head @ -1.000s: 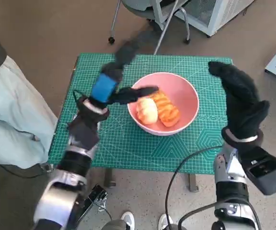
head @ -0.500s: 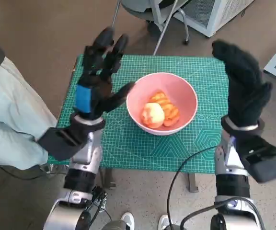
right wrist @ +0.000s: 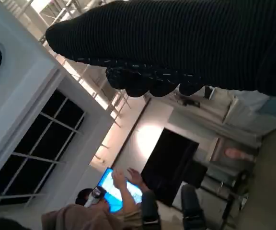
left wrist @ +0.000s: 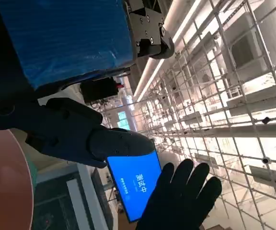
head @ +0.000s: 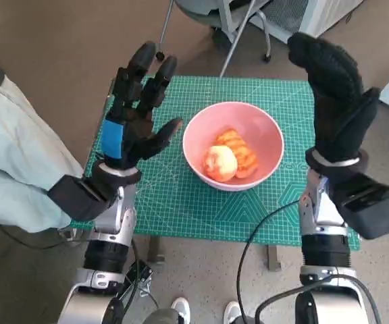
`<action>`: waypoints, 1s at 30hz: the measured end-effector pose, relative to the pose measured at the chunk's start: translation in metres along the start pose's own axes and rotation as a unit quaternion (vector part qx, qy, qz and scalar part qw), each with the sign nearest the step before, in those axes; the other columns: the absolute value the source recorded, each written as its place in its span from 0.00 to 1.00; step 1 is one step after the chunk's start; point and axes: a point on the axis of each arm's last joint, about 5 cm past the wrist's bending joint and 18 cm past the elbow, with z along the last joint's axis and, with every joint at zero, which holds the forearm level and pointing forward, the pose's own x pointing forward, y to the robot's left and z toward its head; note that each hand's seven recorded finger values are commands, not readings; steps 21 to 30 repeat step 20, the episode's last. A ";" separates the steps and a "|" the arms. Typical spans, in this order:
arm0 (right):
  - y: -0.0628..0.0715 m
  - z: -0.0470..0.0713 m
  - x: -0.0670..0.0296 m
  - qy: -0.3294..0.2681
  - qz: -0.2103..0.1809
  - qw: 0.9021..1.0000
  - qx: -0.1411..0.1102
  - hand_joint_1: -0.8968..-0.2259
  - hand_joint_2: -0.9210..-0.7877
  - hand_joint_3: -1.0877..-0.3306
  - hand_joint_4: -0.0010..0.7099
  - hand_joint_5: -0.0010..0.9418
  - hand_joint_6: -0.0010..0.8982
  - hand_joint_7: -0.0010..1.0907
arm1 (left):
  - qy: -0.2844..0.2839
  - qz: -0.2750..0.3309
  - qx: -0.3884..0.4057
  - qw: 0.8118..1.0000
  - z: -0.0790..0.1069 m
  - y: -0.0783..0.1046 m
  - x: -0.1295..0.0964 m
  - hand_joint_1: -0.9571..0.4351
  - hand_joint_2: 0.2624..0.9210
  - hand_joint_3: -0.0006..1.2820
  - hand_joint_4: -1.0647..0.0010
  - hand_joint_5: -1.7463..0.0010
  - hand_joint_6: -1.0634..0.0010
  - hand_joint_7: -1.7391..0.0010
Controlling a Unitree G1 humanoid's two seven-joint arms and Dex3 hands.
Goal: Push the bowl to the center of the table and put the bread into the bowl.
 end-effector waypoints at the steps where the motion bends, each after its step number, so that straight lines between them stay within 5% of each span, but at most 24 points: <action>1: 0.000 0.000 0.0003 -0.001 0.002 1.000 -0.001 0.53 0.00 0.51 0.50 0.02 0.05 0.70 | -0.001 -0.001 -0.002 1.000 0.000 0.000 0.000 0.31 1.00 0.19 0.72 0.99 0.91 0.80; 30: -0.003 0.002 0.0006 -0.003 0.006 1.000 -0.010 0.54 0.00 0.51 0.51 0.02 0.06 0.69 | -0.017 0.008 -0.016 1.000 -0.002 -0.006 -0.001 0.31 1.00 0.19 0.70 0.99 0.85 0.80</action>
